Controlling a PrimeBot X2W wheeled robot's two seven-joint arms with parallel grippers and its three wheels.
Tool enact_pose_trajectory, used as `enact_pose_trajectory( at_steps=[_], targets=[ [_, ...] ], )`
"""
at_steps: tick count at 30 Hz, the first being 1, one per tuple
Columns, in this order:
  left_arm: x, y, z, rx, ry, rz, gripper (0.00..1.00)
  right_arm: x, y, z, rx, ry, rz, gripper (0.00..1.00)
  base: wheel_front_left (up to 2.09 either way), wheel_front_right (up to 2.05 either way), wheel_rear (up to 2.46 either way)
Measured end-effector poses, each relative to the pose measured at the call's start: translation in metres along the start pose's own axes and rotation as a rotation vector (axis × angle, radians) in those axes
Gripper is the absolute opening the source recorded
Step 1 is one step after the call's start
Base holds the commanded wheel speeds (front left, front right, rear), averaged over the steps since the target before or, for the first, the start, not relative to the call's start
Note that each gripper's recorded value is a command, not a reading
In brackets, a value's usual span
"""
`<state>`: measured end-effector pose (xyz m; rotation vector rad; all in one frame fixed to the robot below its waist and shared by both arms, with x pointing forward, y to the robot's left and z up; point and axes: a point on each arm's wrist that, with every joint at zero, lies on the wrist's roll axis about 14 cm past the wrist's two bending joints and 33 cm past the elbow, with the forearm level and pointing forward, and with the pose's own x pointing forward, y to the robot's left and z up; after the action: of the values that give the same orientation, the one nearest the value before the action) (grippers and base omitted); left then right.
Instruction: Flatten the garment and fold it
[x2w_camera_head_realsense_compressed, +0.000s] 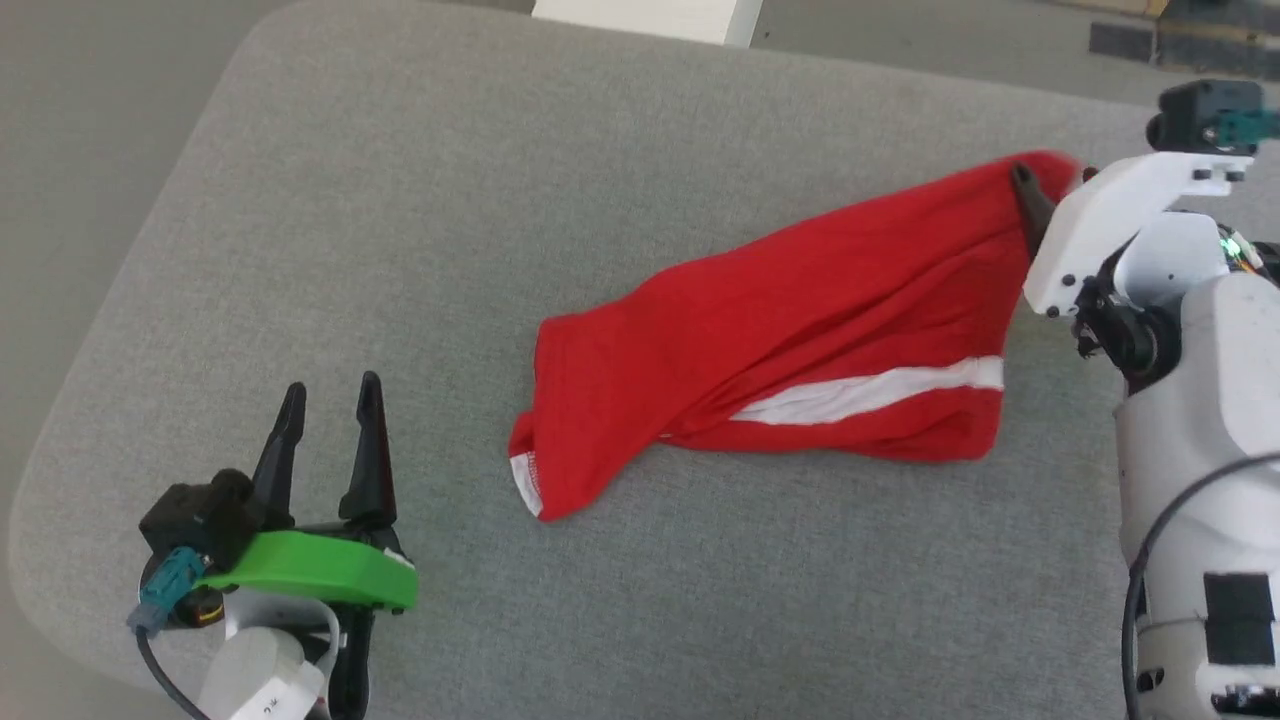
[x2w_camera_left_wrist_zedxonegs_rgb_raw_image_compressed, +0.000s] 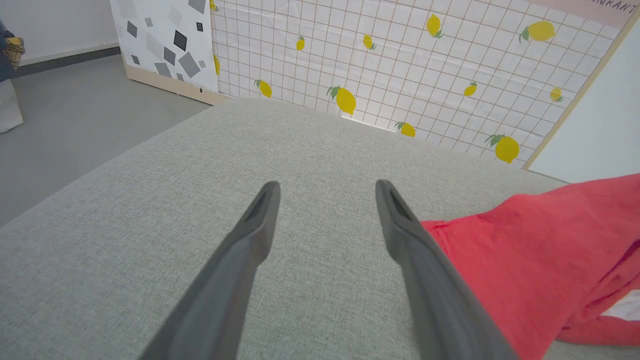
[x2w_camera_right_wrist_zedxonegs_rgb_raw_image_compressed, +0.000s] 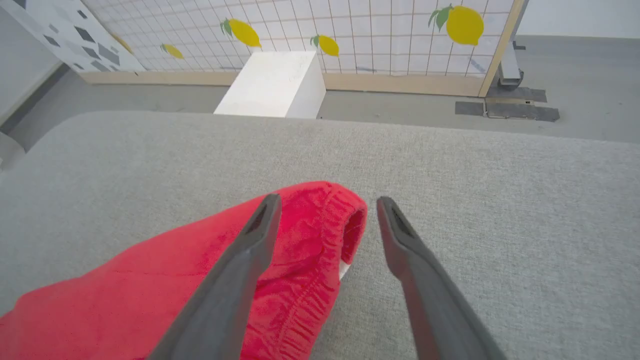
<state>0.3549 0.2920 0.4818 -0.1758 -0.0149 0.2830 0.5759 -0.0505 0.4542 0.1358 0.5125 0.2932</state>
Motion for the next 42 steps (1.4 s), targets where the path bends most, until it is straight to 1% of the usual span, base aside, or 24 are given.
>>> enact_pose_trajectory(
  at_steps=[3, 6, 8, 11, 13, 15, 17, 20, 21, 23, 24, 27, 29, 30, 31, 36, 39, 42],
  targets=[
    [-0.005, -0.003, 0.003, -0.001, -0.008, -0.016, 1.00, -0.019, 0.000, 0.013, 0.044, -0.113, 0.017, 1.00, 0.00, 0.00, 0.00],
    [-0.009, -0.009, 0.005, -0.010, -0.015, -0.038, 1.00, -0.044, -0.009, 0.005, 0.097, -0.170, 0.012, 1.00, 0.00, 0.00, 0.00],
    [-0.011, -0.017, 0.004, -0.018, -0.015, -0.063, 1.00, -0.067, -0.025, -0.015, 0.135, -0.180, -0.016, 1.00, 0.00, 0.00, 0.00],
    [-0.011, -0.028, 0.003, -0.029, -0.006, -0.098, 1.00, -0.093, -0.041, -0.046, 0.180, -0.158, -0.050, 1.00, 0.00, 0.00, 0.00],
    [-0.010, -0.037, -0.003, -0.061, 0.026, -0.118, 1.00, -0.111, -0.050, -0.067, 0.224, -0.138, -0.068, 1.00, 0.00, 0.00, 0.00],
    [-0.008, -0.055, -0.018, -0.070, 0.123, -0.171, 1.00, -0.127, -0.063, -0.077, 0.254, -0.145, -0.103, 1.00, 0.00, 0.00, 0.00],
    [0.001, -0.071, -0.027, -0.094, 0.208, -0.213, 1.00, -0.138, -0.073, -0.077, 0.260, -0.164, -0.131, 1.00, 0.00, 0.00, 0.00],
    [0.025, -0.086, -0.028, -0.069, 0.316, -0.258, 1.00, -0.148, -0.084, -0.066, 0.256, -0.208, -0.158, 1.00, 0.00, 0.00, 0.00],
    [0.035, -0.089, -0.032, -0.030, 0.390, -0.271, 1.00, -0.152, -0.087, -0.062, 0.247, -0.222, -0.165, 1.00, 0.00, 0.00, 0.00],
    [0.043, -0.090, -0.044, -0.001, 0.510, -0.262, 1.00, -0.155, -0.091, -0.058, 0.239, -0.231, -0.178, 1.00, 0.00, 0.00, 0.00],
    [0.044, -0.090, -0.056, 0.037, 0.606, -0.263, 1.00, -0.157, -0.095, -0.056, 0.239, -0.239, -0.186, 1.00, 0.00, 0.00, 0.00],
    [0.044, -0.082, -0.079, 0.098, 0.781, -0.239, 1.00, -0.161, -0.101, -0.056, 0.240, -0.241, -0.202, 1.00, 0.00, 0.00, 0.00],
    [0.042, -0.079, -0.092, 0.137, 0.853, -0.236, 1.00, -0.163, -0.107, -0.057, 0.244, -0.242, -0.217, 1.00, 0.00, 0.00, 0.00],
    [0.043, -0.084, -0.105, 0.146, 0.898, -0.249, 0.08, -0.167, -0.119, -0.063, 0.253, -0.236, -0.253, 1.00, 0.00, 0.00, 0.00],
    [0.046, -0.087, -0.106, 0.141, 0.889, -0.255, 0.00, -0.167, -0.123, -0.065, 0.256, -0.233, -0.264, 1.00, 0.00, 0.00, 0.00],
    [0.057, -0.096, -0.106, 0.097, 0.841, -0.270, 0.00, -0.168, -0.134, -0.075, 0.264, -0.212, -0.298, 1.00, 0.00, 0.00, 0.00],
    [0.068, -0.092, -0.095, 0.086, 0.779, -0.250, 0.00, -0.164, -0.130, -0.077, 0.263, -0.203, -0.283, 1.00, 0.00, 0.00, 0.00],
    [0.088, -0.087, -0.078, 0.082, 0.697, -0.220, 0.00, -0.157, -0.121, -0.080, 0.259, -0.189, -0.255, 1.00, 0.00, 0.00, 0.00]
  ],
)
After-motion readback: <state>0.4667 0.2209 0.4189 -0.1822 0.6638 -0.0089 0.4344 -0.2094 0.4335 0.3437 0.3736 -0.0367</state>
